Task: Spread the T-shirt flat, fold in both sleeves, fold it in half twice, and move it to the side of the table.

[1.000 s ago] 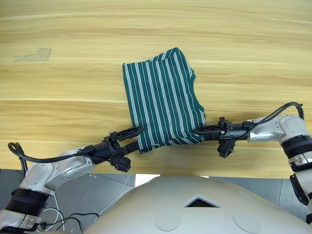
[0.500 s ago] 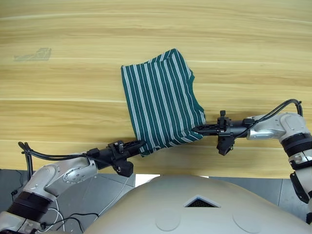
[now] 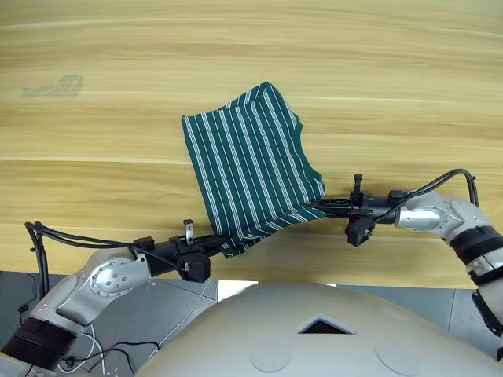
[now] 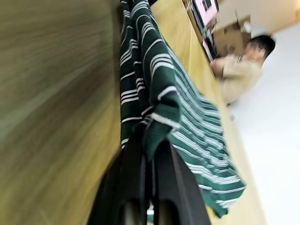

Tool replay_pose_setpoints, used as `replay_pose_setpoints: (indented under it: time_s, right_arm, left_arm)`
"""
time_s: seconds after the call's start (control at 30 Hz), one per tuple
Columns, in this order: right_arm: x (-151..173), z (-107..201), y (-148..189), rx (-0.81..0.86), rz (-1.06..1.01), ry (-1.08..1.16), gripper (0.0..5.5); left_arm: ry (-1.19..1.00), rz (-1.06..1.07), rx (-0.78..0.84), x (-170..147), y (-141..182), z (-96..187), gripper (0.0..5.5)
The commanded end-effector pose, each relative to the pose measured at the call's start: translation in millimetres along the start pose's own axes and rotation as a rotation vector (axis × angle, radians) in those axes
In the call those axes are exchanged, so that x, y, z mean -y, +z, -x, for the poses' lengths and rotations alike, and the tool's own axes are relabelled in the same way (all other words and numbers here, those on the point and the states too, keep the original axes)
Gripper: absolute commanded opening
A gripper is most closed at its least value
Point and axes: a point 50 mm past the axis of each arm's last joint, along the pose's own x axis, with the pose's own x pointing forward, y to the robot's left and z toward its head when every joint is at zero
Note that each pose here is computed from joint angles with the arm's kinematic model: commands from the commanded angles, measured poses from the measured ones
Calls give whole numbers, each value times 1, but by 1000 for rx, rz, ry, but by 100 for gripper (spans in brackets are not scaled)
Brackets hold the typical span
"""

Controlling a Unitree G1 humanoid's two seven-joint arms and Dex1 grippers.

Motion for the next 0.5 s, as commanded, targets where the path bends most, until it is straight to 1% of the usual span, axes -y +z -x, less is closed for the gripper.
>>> replay_pose_setpoints:
  time_s: [0.03, 0.13, 0.23, 0.33, 0.4, 0.5]
  right_arm:
    - [30, 18, 23, 14, -538, 73, 0]
    - [51, 23, 25, 41, -608, 56, 0]
    - [59, 27, 28, 44, -637, 69, 0]
    - [66, 29, 35, 64, -685, 79, 0]
    - [71, 30, 39, 79, -706, 83, 0]
    - [75, 36, 48, 99, -730, 99, 0]
  left_arm:
    - [175, 168, 76, -32, 5, 12, 9]
    - [228, 247, 162, -45, 18, 19, 9]
    - [226, 339, 276, -54, 36, 28, 9]
    - [138, 406, 367, -49, 55, 32, 9]
    - [117, 446, 428, -49, 65, 36, 9]
    - [105, 467, 451, -49, 71, 40, 9]
